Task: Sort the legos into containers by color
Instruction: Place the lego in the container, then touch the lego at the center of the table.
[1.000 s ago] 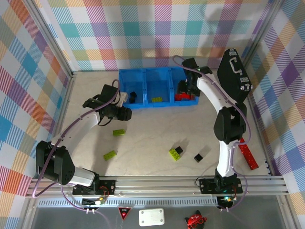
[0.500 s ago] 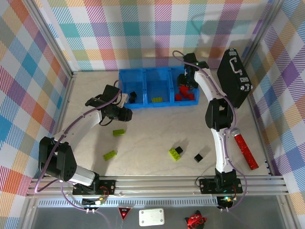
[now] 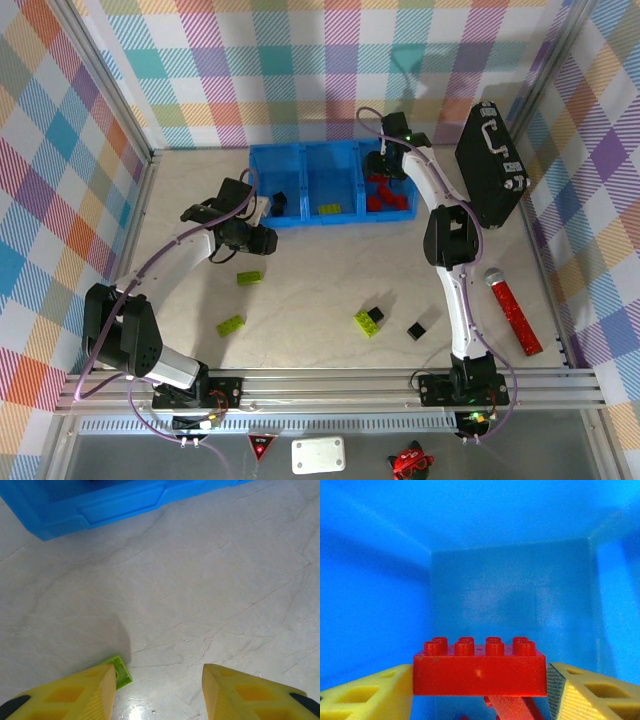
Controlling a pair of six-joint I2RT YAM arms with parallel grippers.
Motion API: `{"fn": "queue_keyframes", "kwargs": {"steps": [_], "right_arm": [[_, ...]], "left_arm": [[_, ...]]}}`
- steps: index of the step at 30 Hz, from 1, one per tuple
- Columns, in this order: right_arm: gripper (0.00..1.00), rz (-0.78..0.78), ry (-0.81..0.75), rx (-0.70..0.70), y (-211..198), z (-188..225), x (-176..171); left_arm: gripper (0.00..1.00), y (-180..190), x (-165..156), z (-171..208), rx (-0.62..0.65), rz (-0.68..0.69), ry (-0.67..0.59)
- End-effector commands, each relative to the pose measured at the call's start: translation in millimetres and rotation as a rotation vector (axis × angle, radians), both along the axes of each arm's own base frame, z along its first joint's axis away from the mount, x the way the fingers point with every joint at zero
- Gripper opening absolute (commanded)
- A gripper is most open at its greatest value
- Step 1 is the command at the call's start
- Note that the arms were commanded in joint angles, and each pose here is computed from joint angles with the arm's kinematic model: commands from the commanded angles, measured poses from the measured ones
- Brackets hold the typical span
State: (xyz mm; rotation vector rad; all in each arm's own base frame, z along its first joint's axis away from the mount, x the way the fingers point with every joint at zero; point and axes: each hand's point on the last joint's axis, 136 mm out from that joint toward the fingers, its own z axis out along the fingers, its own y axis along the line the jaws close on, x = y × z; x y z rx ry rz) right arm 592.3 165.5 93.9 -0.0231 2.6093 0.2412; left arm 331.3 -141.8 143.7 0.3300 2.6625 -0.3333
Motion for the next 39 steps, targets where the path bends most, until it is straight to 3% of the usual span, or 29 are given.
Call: {"fn": "queue_keyframes", "kwargs": {"steps": [1,7,17,26,39], "right_arm": [[0.69,0.021,-0.029,0.026,3.4,6.2,7.7],[0.80,0.007,-0.038,0.053,4.3,25.9,3.1],[0.80,0.041,-0.038,0.075,17.1,64.2,-24.2],[0.80,0.023,0.047,0.068,13.4,78.9,-77.0],[0.79,0.054,0.131,0.118,7.9,75.4,-170.7]], "left_arm": [[0.49,2.4,0.0,-6.2,0.015,-0.009,0.007],[0.49,1.7,0.5,-5.1,0.013,-0.011,0.006],[0.50,1.5,-1.5,-0.9,0.002,-0.007,0.001],[0.50,6.6,-4.6,-6.0,0.020,0.033,0.037],[0.53,10.5,-14.3,-31.4,0.006,0.194,0.187]]}}
